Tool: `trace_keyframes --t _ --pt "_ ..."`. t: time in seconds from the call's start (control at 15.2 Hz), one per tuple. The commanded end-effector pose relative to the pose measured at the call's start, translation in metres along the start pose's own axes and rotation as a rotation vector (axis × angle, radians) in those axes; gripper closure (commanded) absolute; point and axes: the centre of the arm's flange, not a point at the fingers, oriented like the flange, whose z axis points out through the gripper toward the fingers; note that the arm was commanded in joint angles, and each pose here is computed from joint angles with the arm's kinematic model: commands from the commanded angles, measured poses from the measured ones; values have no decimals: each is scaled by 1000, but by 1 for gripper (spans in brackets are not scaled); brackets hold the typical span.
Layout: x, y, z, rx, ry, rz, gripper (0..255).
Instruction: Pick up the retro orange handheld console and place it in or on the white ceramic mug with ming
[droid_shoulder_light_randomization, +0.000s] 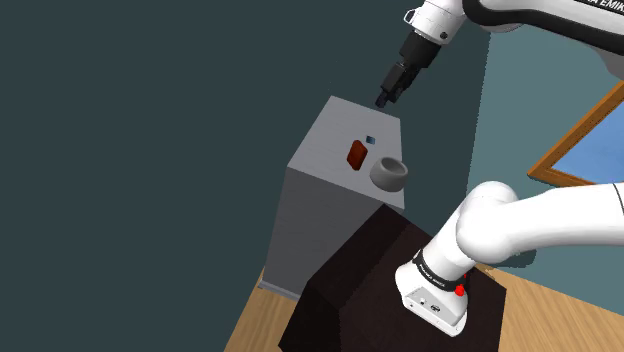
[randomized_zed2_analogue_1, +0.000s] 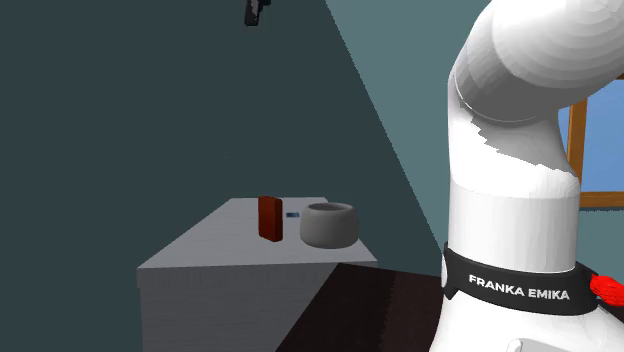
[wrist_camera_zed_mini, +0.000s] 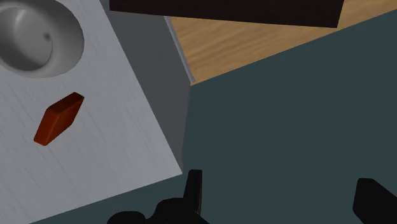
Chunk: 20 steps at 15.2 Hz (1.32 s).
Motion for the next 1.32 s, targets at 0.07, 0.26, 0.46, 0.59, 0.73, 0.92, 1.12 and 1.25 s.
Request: trace_keyframes --t 0.07,0.26,0.46,0.59,0.73,0.92,1.12,1.25 --pt "2 9 9 -3 -2 3 0" --pt "8 35 37 -12 -8 12 0" --pt "14 62 64 -20 -14 21 0" --pt "17 81 82 -26 -17 27 0" --pt "20 99 100 -32 -21 33 0" --pt "25 126 127 -40 -27 42 0" --pt "29 154 154 -49 -33 51 0" --pt "32 173 171 -55 -37 57 0"
